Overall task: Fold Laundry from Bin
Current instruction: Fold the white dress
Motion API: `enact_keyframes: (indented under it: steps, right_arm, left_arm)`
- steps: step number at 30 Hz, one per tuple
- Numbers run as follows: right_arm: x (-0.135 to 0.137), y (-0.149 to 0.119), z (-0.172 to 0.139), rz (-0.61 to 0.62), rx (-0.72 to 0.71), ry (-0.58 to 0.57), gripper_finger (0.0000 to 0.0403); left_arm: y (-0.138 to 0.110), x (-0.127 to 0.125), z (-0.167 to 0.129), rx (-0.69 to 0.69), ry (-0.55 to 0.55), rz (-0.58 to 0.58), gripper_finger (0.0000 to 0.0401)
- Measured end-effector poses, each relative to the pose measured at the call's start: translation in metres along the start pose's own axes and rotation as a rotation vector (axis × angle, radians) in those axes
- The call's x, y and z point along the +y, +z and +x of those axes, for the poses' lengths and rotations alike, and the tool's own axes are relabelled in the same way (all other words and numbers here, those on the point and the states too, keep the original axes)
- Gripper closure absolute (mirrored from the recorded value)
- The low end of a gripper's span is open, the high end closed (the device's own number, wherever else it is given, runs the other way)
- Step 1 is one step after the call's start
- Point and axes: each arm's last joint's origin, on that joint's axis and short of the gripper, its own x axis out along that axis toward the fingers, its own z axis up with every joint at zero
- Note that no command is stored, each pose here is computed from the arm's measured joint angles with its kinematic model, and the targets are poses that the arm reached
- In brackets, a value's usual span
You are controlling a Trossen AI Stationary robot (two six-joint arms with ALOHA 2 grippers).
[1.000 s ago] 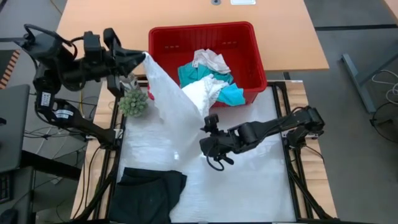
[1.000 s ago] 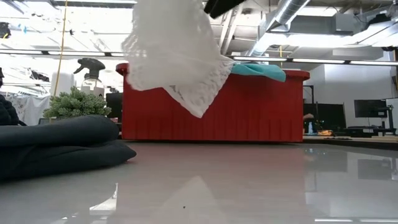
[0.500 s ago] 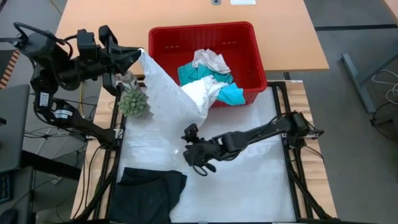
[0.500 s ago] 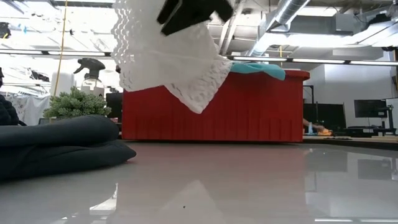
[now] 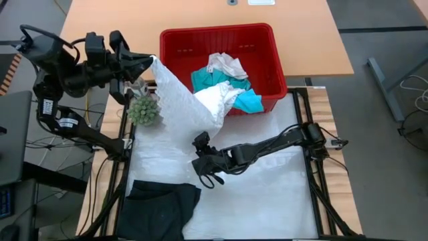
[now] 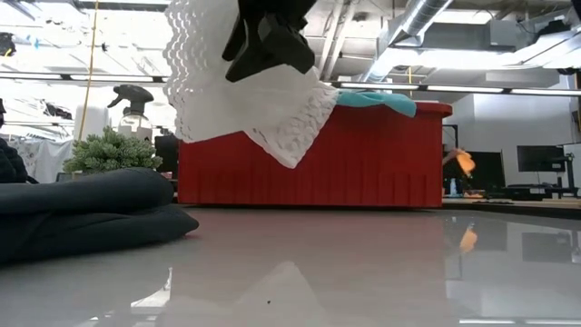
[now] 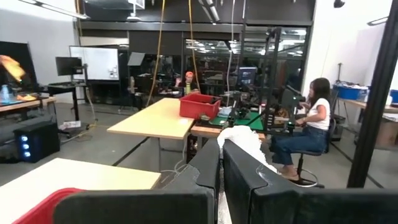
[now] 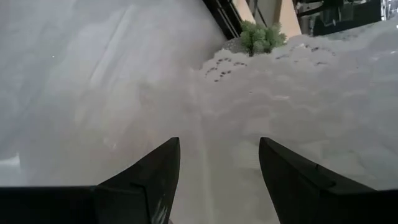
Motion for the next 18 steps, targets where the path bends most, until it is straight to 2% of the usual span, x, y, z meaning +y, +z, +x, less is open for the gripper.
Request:
enact_keyframes:
  steps: [3,7,10,13,15,18]
  right_arm:
    - [0.003,-0.002,0.004,-0.014,-0.013,0.058,0.0158]
    - [0.014,-0.009,0.022,-0.094,0.082,0.028,0.0158]
    - [0.014,-0.011,0.034,-0.105,0.104,0.001,0.0159]
    - [0.019,-0.016,0.049,-0.178,0.238,-0.131,0.0168]
    - [0.027,-0.019,0.057,-0.262,0.326,-0.182,0.0198]
    - [0.025,-0.021,0.062,-0.272,0.340,-0.195,0.0284]
  left_arm:
    - [0.000,0.000,0.000,0.000,0.000,0.000,0.0401]
    - [0.000,0.000,0.000,0.000,-0.001,0.000,0.0401]
    - [0.000,0.000,0.000,0.001,-0.003,0.000,0.0401]
    - [0.000,0.000,-0.001,0.003,-0.018,0.000,0.0401]
    - [-0.001,0.000,-0.002,0.013,-0.026,0.001,0.0401]
    - [-0.002,-0.001,-0.002,0.024,-0.031,-0.014,0.0401]
